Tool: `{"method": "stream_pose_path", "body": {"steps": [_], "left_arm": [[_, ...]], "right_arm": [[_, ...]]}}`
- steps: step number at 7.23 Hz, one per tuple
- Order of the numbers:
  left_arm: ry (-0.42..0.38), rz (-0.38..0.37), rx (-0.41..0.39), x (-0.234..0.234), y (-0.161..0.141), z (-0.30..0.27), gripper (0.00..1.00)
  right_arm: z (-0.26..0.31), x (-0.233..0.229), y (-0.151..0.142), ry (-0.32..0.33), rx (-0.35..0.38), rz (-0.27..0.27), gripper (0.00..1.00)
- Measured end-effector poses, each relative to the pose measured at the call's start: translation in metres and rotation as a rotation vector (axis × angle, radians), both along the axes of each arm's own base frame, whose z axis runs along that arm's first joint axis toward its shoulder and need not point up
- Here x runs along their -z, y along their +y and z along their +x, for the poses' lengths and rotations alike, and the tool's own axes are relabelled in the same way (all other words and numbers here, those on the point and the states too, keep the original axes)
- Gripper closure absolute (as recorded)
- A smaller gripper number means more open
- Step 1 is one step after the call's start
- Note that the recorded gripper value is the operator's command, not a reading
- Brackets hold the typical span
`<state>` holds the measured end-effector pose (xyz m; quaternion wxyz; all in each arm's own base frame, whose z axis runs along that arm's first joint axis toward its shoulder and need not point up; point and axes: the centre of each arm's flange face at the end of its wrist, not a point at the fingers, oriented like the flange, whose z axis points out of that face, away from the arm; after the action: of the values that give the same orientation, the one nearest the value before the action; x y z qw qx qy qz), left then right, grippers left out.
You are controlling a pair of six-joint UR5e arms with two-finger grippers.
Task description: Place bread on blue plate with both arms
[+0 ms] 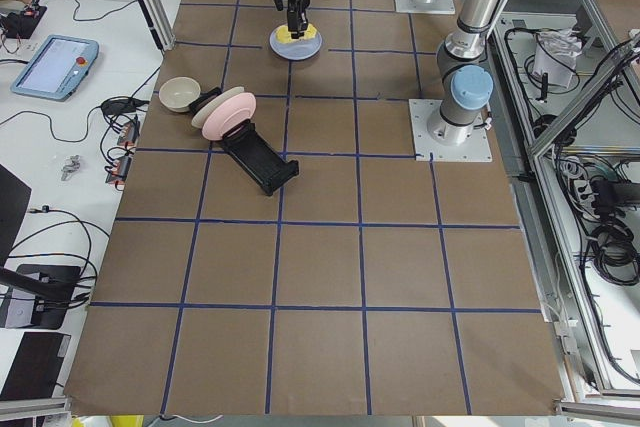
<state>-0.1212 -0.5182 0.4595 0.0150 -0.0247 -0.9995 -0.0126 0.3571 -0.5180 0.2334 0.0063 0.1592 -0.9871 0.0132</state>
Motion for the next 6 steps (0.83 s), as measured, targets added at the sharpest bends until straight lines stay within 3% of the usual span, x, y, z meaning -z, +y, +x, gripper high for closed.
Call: {"method": "stream_pose_path", "body": {"steps": [3,6], "left_arm": [[0.0,0.001,0.0,0.0,0.001,0.0,0.0],[0.001,0.001,0.0,0.001,0.002,0.0,0.0]], "right_arm": [[0.001,-0.021,-0.012,0.001,0.001,-0.051,0.0],[-0.02,-0.053,-0.012,0.006,0.006,-0.062,0.0]]}}
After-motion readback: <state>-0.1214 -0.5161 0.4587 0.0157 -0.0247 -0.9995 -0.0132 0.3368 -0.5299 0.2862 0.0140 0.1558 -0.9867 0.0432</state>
